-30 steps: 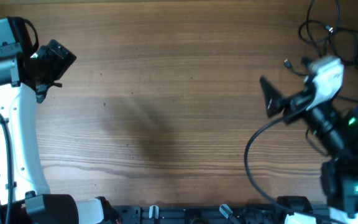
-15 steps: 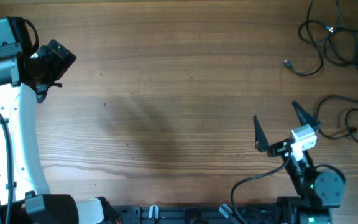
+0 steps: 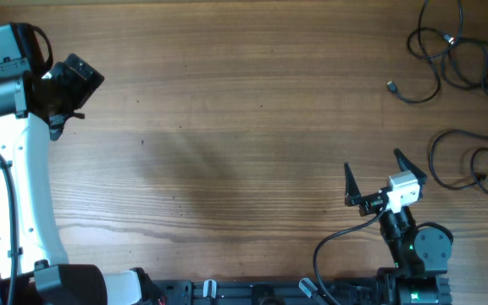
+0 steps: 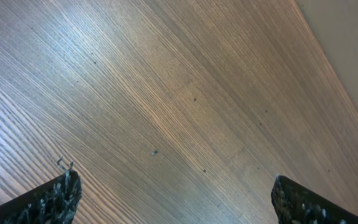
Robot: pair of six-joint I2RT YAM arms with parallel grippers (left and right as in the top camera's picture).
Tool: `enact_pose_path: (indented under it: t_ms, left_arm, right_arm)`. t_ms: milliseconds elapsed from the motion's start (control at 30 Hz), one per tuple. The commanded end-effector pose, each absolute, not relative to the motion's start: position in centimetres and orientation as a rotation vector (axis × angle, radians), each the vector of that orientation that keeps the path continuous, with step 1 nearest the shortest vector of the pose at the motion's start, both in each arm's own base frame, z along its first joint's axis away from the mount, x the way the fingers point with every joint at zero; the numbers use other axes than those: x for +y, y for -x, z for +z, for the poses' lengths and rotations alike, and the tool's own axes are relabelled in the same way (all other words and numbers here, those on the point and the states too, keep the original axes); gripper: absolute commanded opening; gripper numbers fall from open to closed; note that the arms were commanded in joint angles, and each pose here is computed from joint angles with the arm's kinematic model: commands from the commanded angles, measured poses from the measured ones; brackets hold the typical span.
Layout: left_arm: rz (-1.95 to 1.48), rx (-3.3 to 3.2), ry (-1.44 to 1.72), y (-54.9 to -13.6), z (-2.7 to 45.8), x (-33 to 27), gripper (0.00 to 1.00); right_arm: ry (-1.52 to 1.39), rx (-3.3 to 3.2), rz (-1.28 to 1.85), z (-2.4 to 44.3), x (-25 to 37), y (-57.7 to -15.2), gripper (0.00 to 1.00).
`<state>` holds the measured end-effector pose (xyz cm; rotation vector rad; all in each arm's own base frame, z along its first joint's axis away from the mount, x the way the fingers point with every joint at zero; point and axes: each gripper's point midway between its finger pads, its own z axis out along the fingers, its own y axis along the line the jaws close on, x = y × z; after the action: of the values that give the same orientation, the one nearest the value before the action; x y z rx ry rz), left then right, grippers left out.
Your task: Untangle cables
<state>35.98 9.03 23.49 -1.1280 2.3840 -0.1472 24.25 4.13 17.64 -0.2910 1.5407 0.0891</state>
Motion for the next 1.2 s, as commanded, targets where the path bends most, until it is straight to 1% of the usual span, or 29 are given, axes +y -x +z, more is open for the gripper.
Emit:
enact_pose_path:
  t_ms: [0, 733, 800, 900, 1000, 1100, 1167]
  left_arm:
    - [-0.138, 2.376, 1.152, -36.1, 23.4, 9.3, 1.00]
    - [-0.131, 2.383, 1.155, -35.9, 23.3, 9.3, 1.00]
    - [-0.130, 2.372, 1.146, -35.7, 23.7, 9.2, 1.00]
    - [-0.035, 2.317, 1.111, -35.1, 25.5, 9.6, 1.00]
    - [-0.073, 2.276, 0.937, -35.6, 28.0, 7.3, 1.00]
    - [-0.180, 2.183, 0.524, -37.1, 31.1, 2.4, 1.00]
    - [-0.252, 2.114, 0.354, -36.9, 31.7, 0.1, 1.00]
  right_arm:
    - [0.276, 1.538, 0.071, 17.7, 3.8, -24.3, 1.00]
    - [0.277, 1.538, 0.071, 17.7, 3.8, -24.3, 1.00]
    - [0.277, 1.539, 0.071, 17.7, 3.8, -24.3, 1.00]
    - [0.277, 1.539, 0.071, 17.7, 3.8, -24.3, 1.00]
    - [0.277, 1.539, 0.071, 17.7, 3.8, -24.3, 1.00]
    - [0.276, 1.539, 0.071, 17.7, 3.8, -24.3, 1.00]
    - [0.276, 1.539, 0.071, 17.7, 3.8, -24.3, 1.00]
